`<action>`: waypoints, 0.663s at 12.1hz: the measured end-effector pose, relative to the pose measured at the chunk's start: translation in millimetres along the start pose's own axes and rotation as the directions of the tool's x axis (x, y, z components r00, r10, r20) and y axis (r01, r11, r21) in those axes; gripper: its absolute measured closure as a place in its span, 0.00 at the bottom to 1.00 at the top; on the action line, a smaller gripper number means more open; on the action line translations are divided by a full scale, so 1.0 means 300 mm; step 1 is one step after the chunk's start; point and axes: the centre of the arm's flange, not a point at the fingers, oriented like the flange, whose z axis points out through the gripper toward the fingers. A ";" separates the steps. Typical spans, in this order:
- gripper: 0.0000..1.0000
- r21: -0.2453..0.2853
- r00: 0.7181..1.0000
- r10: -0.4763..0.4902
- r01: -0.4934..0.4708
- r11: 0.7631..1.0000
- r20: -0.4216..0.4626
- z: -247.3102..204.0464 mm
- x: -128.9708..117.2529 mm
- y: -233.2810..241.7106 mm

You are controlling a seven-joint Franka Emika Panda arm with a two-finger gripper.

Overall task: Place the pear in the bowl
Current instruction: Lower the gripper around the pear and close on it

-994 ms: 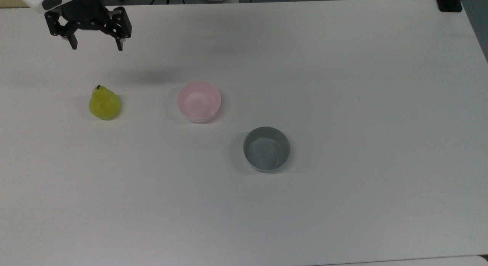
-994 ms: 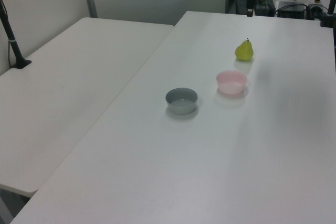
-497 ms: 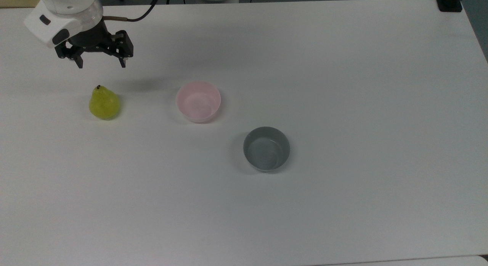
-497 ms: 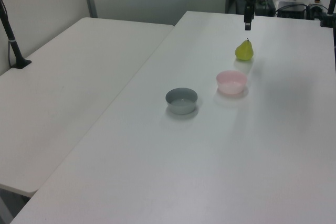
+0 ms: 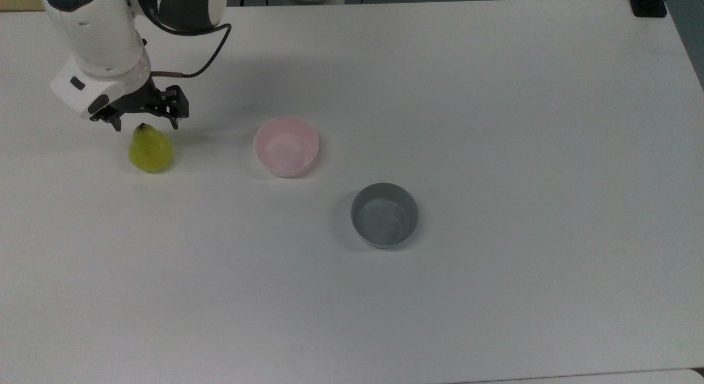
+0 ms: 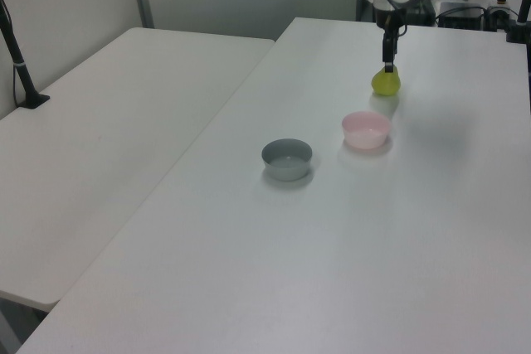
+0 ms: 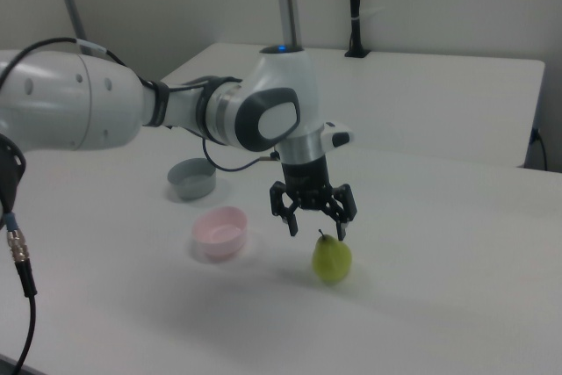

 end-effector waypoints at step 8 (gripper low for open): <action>0.00 -0.009 1.000 -0.016 0.016 1.000 0.001 0.179 0.050 -0.003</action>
